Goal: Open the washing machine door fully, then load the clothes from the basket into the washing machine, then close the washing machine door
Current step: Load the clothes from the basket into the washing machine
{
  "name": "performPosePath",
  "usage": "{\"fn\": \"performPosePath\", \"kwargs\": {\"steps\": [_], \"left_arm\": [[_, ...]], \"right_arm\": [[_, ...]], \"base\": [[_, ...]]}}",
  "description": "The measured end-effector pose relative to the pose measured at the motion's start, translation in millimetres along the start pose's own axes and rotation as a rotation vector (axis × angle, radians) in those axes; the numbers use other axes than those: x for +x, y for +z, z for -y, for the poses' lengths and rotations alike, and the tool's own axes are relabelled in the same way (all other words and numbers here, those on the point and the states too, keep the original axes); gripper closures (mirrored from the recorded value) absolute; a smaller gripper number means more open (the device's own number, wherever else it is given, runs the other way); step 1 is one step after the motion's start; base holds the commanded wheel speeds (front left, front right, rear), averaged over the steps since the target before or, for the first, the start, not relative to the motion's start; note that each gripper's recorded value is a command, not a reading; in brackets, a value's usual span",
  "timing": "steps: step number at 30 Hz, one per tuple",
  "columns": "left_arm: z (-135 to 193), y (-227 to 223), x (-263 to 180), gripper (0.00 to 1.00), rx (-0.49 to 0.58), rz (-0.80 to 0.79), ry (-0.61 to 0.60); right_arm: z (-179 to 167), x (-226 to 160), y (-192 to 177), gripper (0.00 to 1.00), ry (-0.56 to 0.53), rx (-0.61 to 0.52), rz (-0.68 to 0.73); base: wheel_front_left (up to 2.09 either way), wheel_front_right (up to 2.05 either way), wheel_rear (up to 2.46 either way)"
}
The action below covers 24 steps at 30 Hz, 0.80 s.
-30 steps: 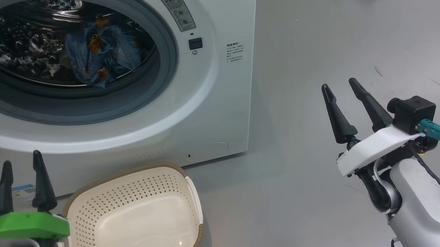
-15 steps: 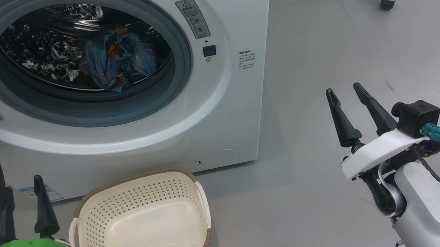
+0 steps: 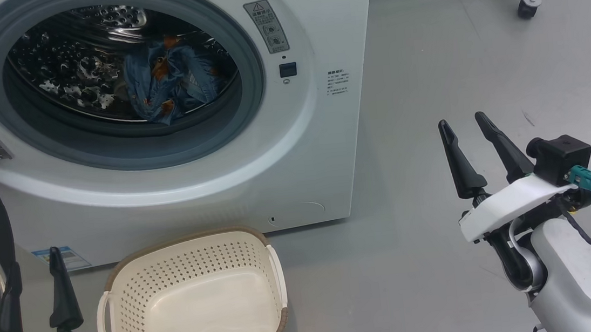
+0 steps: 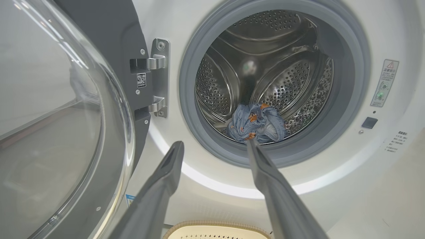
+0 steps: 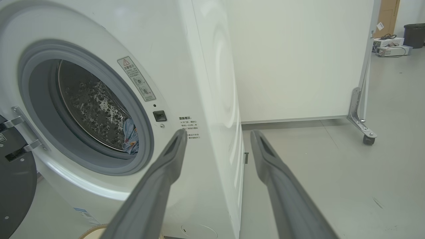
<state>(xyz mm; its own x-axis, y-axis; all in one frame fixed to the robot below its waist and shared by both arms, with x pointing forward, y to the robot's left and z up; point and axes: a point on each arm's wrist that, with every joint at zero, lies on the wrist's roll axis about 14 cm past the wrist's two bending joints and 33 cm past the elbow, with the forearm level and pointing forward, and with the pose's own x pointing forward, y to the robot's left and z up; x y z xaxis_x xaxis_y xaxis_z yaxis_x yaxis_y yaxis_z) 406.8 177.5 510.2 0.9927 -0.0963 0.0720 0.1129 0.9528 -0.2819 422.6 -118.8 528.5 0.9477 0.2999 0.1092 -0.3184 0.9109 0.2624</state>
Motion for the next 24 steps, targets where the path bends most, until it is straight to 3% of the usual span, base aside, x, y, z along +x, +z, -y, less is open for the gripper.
{"fn": "performPosePath", "kwargs": {"steps": [24], "left_arm": [[-0.6, 0.4, -9.4, 0.0, 0.005, 0.002, 0.01]], "right_arm": [[-4.1, 0.8, -3.1, 0.0, 0.012, 0.011, -0.008]], "base": [[0.0, 0.0, 0.0]]}}
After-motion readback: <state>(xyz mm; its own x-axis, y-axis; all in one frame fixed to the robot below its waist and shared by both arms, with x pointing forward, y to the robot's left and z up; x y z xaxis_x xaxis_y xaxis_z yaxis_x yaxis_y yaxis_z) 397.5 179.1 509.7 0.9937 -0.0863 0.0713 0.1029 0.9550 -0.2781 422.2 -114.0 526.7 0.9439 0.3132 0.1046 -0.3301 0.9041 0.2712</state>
